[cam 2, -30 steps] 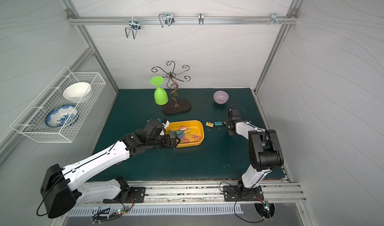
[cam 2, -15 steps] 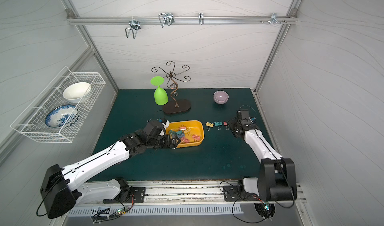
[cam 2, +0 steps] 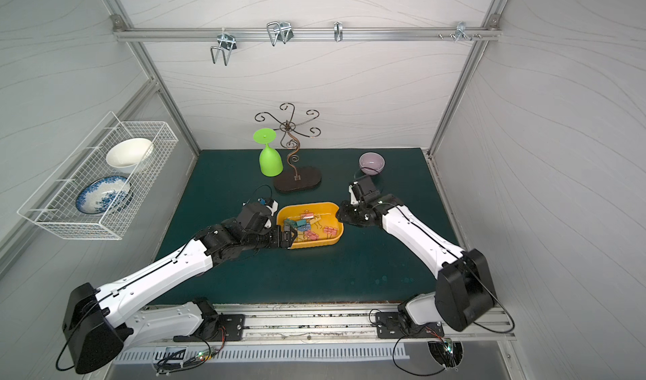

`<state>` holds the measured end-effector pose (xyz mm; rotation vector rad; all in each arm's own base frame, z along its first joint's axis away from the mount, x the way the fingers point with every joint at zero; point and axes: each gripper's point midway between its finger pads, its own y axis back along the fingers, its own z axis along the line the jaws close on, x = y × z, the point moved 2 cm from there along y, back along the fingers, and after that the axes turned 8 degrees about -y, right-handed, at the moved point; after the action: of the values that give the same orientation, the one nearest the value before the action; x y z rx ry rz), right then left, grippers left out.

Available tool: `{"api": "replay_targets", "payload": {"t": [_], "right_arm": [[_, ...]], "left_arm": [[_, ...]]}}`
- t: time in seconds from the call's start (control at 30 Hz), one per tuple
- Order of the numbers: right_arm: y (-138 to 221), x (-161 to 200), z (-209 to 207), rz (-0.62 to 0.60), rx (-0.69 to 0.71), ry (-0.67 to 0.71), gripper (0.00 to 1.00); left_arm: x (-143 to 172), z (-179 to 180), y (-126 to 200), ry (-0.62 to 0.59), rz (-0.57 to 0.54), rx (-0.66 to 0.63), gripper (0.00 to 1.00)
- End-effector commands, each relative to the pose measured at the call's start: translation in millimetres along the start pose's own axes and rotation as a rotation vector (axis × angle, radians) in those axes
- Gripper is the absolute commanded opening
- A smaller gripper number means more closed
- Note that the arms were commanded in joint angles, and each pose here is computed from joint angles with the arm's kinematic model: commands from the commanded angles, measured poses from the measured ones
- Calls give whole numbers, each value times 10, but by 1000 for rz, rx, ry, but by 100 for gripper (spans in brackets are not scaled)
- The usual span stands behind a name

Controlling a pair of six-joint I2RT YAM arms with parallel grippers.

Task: Take out the binder clips from the storage box
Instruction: Pick up the binder clip from the storage box.

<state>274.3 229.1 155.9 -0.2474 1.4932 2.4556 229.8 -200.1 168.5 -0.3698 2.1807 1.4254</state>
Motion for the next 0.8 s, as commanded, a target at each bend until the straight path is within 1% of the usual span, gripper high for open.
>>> {"api": "replay_targets", "payload": {"t": [0.0, 0.17, 0.3, 0.43, 0.53, 0.63, 0.67, 0.77], "right_arm": [[-177, 262, -105, 107, 183, 123, 42], [-360, 404, -1, 157, 241, 283, 41], [-441, 393, 10, 167, 318, 399, 42], [-525, 365, 28, 166, 387, 505, 38], [-589, 322, 25, 174, 427, 554, 36], [-665, 303, -4, 218, 474, 597, 34], [-687, 297, -7, 227, 482, 606, 32], [-739, 274, -46, 247, 522, 630, 29]], "left_arm": [[-13, 55, 21, 33, -18, -7, 99], [42, 209, 34, 92, -30, -44, 99], [52, 290, 61, 128, -55, -36, 99], [38, 329, 92, 149, -68, -31, 99], [37, 333, 95, 151, -69, -29, 99], [43, 351, 89, 155, -65, -37, 99], [46, 361, 85, 157, -65, -41, 99], [55, 373, 80, 164, -64, -42, 99]]}}
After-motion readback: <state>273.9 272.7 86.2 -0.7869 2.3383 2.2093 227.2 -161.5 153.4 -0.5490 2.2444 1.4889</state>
